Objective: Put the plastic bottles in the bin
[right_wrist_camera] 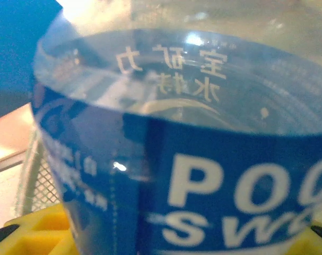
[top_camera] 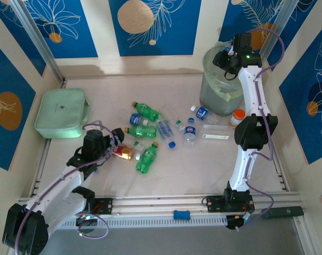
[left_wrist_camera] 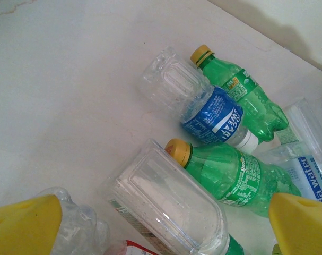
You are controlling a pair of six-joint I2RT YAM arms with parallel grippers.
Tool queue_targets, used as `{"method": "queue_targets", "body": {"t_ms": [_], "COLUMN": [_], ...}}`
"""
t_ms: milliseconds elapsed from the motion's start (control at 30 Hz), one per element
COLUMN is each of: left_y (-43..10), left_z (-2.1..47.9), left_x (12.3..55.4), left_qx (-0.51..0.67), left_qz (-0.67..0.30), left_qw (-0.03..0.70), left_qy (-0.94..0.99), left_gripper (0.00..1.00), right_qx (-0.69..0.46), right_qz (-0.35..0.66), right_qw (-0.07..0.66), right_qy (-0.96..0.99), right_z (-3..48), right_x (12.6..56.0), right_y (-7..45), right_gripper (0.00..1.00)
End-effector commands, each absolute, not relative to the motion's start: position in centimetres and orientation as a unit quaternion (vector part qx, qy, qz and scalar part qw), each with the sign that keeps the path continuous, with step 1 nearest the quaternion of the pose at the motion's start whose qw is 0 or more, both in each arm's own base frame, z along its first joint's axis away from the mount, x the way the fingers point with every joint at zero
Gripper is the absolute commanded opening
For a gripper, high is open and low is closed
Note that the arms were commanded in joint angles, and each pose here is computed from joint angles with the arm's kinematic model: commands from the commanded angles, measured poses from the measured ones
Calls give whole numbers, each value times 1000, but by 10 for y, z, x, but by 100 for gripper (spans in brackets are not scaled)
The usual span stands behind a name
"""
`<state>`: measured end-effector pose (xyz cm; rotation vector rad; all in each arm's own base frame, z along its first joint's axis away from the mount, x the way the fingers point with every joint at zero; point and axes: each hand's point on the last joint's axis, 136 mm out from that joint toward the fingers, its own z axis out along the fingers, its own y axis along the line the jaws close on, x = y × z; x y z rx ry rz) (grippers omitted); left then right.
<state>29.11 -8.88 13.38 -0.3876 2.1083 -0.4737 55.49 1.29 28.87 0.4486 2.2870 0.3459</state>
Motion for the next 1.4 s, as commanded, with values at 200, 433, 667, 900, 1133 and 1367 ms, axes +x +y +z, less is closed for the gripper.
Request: {"method": "queue_targets", "body": {"t_ms": [200, 433, 667, 900, 1133, 1367], "left_y": [-89, -86, -78, -70, -64, -43], "left_z": [138, 146, 165, 172, 162, 146], "left_x": [290, 289, 288, 278, 256, 236], "left_qx": [-164, -165, -150, -145, -137, -138], "left_qz": [-206, -205, -181, -166, -143, -80], "left_qw": [456, 462, 462, 436, 371, 328], "left_qy": [850, 847, 855, 873, 907, 931], "left_gripper": [99, 99, 99, 99, 99, 99], "right_qx": [194, 184, 133, 52, -14, -8], "right_qz": [193, 178, 172, 202, 244, 278], "right_qw": [372, 408, 455, 489, 477, 421], "right_qy": [887, 876, 864, 847, 844, 863], "right_z": [295, 333, 377, 392, 359, 291], "right_x": [555, 546, 514, 465, 409, 364], "right_y": [18, 12, 37, 101, 166, 196], "right_gripper": [69, 88, 89, 99, 99, 99]}}
